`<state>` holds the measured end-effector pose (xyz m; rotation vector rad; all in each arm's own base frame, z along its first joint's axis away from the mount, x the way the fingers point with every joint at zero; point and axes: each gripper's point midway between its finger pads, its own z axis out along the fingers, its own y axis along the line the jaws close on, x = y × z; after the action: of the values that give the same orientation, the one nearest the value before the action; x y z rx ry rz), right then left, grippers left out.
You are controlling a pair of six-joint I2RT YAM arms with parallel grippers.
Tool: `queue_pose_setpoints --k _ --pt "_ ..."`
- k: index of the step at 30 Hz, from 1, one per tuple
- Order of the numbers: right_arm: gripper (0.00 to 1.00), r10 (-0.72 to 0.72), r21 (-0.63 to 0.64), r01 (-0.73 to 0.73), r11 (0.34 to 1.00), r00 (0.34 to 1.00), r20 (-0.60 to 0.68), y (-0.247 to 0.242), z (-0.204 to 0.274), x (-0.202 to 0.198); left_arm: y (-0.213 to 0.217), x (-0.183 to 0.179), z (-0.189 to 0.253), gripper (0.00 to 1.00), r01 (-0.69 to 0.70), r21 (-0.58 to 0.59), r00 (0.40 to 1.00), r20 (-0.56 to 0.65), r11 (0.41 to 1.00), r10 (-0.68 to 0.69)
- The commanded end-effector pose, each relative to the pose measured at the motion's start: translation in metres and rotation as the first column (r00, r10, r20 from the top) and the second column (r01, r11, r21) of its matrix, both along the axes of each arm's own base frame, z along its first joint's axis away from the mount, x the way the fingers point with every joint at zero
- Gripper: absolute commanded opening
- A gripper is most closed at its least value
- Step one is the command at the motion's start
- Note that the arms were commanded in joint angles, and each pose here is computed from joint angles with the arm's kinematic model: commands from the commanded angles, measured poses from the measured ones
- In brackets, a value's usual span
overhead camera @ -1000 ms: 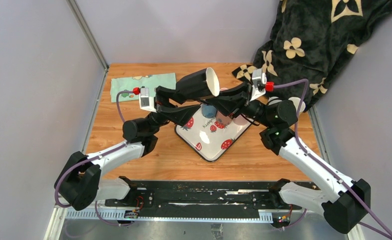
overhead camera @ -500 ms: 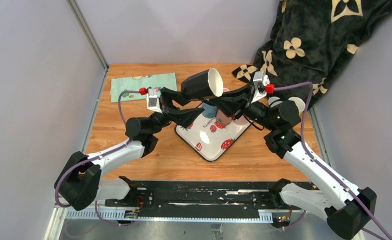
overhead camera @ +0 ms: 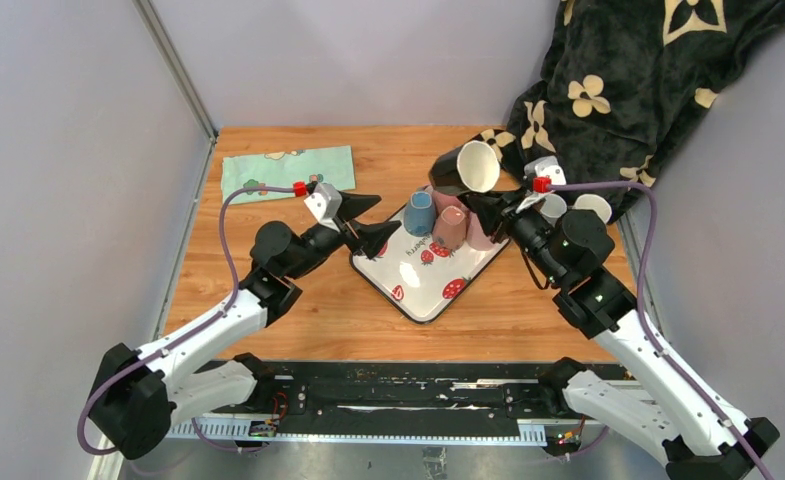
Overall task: Turn the mug right side up
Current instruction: Place the cup at the corner of the board.
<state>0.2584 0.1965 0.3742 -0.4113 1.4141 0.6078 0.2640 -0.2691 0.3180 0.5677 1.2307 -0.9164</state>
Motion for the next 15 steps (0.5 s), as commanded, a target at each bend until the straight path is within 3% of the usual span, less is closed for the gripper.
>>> queue_pose_setpoints --k 1,6,15 --pt "0.0 -0.299 -0.071 0.3 0.951 0.954 0.026 -0.062 0.01 0.007 0.015 0.017 -0.022 0.75 -0.124 0.177 0.992 0.004 0.976 0.125" --pt "0.0 -0.527 -0.188 0.516 0.836 0.85 -0.013 -0.115 -0.019 0.006 0.021 0.017 -0.032 0.75 -0.146 0.244 0.989 0.011 0.959 0.148" --pt "0.0 -0.75 -0.303 0.7 0.647 0.656 -0.087 -0.182 -0.055 0.005 0.03 0.019 -0.048 0.76 -0.167 0.358 0.984 0.006 0.919 0.177"
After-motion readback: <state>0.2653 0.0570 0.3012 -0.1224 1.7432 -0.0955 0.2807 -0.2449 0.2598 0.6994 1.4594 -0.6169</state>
